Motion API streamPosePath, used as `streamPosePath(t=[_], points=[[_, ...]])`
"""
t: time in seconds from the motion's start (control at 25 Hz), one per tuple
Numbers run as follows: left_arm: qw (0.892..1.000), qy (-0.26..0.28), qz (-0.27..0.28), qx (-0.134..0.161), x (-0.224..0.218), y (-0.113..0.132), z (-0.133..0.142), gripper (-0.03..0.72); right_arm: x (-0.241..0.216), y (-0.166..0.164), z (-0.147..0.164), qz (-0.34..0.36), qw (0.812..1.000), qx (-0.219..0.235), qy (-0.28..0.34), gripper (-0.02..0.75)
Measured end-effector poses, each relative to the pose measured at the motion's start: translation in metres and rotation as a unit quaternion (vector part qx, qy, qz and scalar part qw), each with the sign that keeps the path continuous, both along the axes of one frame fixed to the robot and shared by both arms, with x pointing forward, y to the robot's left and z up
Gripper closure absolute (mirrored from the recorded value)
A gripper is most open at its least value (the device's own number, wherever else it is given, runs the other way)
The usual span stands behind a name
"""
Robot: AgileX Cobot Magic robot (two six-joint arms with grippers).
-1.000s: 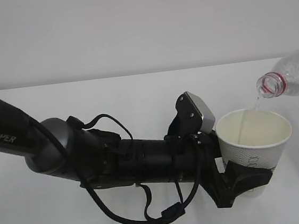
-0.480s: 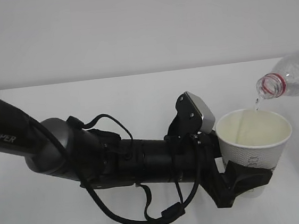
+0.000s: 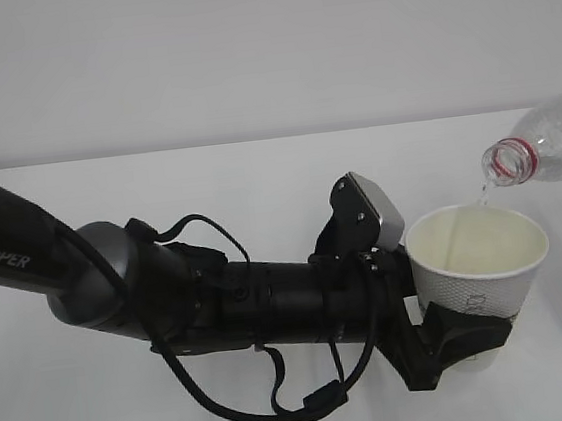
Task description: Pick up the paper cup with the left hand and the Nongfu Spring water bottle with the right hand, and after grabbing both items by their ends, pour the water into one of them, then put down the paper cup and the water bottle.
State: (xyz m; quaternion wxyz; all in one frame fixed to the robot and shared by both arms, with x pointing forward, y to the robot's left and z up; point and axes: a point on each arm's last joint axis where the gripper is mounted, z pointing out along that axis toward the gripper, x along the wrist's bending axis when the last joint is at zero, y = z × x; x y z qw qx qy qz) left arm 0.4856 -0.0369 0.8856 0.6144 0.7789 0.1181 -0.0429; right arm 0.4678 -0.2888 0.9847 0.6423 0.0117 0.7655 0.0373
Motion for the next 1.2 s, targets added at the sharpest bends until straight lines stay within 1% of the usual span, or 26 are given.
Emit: streamPosePath(t=[1.2], points=[[1.0, 0.0, 0.0, 0.0, 0.0, 0.0, 0.0, 0.154, 0.0001, 0.0, 0.0004, 0.001, 1.0, -0.003, -0.002, 0.276]])
